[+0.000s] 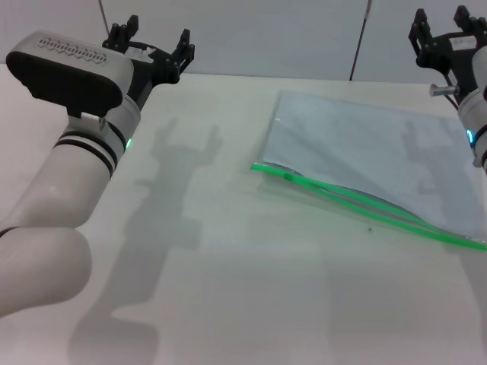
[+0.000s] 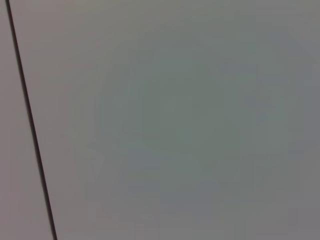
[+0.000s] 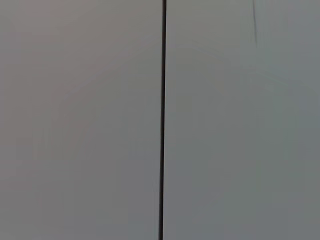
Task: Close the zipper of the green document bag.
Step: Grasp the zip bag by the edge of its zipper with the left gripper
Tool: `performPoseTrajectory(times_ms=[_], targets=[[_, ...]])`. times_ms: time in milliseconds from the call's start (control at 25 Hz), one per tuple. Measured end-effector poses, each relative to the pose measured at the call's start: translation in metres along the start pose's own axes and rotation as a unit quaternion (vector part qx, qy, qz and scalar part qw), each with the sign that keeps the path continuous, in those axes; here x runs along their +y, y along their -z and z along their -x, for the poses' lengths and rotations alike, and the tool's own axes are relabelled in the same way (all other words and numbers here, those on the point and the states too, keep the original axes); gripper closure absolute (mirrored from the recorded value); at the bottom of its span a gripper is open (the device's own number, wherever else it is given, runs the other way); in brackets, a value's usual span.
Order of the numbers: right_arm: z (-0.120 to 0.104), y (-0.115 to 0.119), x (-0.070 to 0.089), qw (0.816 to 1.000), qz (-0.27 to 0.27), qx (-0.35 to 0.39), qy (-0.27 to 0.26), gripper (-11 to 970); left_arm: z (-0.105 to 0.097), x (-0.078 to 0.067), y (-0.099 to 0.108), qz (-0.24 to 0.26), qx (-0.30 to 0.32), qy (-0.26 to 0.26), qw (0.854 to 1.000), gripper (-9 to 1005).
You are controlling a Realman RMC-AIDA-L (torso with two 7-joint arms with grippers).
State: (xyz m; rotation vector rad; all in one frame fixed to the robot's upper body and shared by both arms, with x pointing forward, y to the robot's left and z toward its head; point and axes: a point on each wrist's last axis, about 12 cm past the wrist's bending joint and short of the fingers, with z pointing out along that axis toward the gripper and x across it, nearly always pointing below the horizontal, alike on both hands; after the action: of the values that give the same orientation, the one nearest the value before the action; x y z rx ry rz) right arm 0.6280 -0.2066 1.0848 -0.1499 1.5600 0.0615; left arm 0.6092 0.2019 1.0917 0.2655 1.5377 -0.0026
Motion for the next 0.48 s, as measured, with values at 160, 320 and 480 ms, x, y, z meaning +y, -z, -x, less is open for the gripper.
performPoseTrajectory(times_ms=[160, 320, 480], targets=[[0.0003, 0.0001, -0.0003, 1.0, -0.001, -0.002, 0.0, 343, -0.0001, 0.0001, 0.0, 0.0, 0.0, 0.0, 1.0, 151], [0.0006, 0.0, -0.0015, 1.0, -0.004, -0.002, -0.002, 343, -0.0001, 0.0001, 0.0, 0.0, 0.0, 0.0, 1.0, 151], [0.0002, 0.0005, -0.0037, 1.0, -0.009, -0.002, -0.006, 343, 0.0003, 0.0008, 0.0003, 0.002, -0.003, 0.0, 1.0, 152]])
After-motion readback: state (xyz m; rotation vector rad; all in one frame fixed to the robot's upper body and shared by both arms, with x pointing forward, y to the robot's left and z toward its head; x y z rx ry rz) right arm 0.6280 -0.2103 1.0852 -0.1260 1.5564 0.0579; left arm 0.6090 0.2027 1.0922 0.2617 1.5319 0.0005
